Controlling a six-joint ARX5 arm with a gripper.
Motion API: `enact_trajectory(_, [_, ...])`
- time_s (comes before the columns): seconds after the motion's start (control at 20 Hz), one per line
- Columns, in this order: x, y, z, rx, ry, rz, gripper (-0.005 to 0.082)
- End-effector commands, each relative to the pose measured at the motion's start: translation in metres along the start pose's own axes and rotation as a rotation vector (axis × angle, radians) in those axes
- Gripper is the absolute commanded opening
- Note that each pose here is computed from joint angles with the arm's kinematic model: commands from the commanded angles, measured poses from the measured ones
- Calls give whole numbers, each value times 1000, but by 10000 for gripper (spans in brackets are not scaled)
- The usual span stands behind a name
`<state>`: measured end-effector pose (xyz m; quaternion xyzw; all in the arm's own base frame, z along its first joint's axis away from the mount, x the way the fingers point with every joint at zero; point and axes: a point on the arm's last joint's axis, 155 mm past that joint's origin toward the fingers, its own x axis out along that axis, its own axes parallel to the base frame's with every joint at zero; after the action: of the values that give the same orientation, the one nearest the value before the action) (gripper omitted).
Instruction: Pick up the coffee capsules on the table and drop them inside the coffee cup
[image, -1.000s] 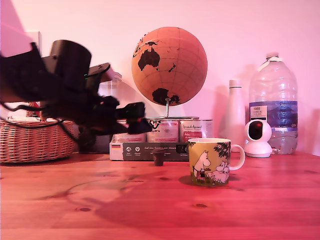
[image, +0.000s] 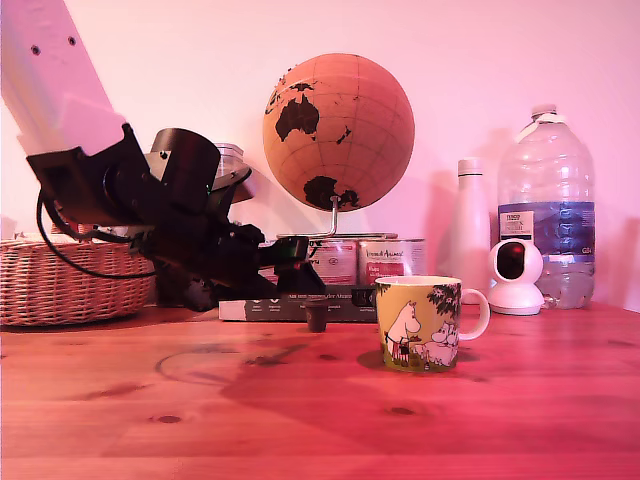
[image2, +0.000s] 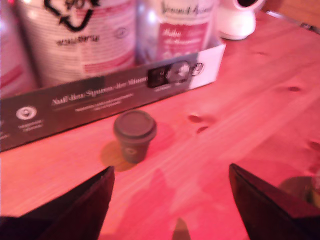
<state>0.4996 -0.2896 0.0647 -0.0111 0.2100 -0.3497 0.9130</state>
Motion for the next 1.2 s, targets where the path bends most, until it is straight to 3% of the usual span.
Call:
enact_trajectory(0.0, [5, 8, -14, -12, 31, 0, 664])
enact_trajectory(0.2, [12, 11, -6, -17, 35, -9, 664])
enact_trajectory(0.7, [46, 18, -13, -62, 158, -38, 664])
enact_trajectory(1.15, [48, 23, 0, -56, 147, -7, 663])
